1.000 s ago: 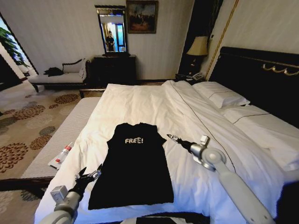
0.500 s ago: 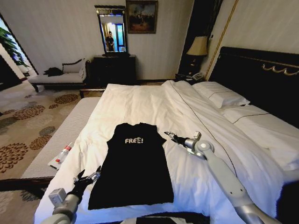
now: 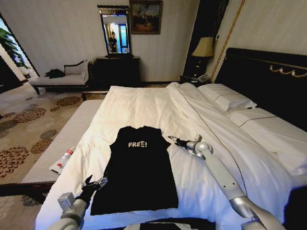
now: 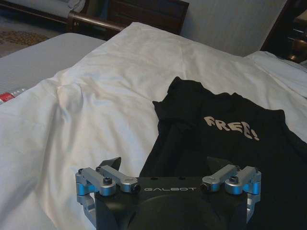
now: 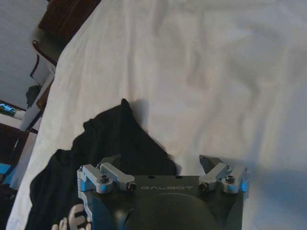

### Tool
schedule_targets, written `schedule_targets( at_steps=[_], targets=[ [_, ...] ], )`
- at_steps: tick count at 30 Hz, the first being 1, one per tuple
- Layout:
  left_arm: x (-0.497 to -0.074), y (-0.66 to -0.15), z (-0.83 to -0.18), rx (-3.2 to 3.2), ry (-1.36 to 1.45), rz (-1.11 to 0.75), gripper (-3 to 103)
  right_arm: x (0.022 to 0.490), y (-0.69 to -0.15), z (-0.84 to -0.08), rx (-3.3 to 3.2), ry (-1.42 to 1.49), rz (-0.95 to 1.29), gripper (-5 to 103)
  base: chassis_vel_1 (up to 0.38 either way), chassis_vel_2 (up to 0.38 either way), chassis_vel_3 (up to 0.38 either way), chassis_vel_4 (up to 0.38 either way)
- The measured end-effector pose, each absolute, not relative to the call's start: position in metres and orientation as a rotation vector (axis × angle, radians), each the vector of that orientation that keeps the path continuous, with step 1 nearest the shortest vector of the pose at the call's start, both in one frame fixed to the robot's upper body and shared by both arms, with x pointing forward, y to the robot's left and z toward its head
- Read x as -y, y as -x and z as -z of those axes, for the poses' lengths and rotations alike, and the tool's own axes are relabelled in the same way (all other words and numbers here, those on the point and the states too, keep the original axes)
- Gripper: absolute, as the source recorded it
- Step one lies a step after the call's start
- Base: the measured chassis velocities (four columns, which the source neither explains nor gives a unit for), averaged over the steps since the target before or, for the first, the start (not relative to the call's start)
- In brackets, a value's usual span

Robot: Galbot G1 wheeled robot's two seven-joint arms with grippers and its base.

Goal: Fold the clothes on the bed.

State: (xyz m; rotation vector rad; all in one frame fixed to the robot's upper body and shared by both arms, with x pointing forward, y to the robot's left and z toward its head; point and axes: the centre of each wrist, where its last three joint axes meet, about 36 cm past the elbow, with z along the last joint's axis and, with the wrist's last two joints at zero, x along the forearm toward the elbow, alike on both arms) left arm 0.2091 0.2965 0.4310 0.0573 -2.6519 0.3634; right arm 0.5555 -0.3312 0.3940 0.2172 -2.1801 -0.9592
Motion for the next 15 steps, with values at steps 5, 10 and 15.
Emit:
schedule_targets(
  at_steps=[5, 10, 15],
  targets=[
    [-0.299, -0.21, -0.435, 2.664, -0.055, -0.35, 100, 0.322, -0.558, -0.39, 2.169, -0.233, 0.963, 90, 0.0, 0.0, 0.0, 0.0],
    [-0.302, -0.212, -0.443, 2.671, -0.068, -0.381, 100, 0.31, -0.56, -0.385, 2.16, -0.248, 0.96, 90, 0.0, 0.0, 0.0, 0.0],
    [-0.307, -0.212, -0.45, 2.68, -0.095, -0.397, 100, 0.306, -0.562, -0.379, 2.154, -0.245, 0.95, 85, 0.0, 0.0, 0.0, 0.0]
  ],
)
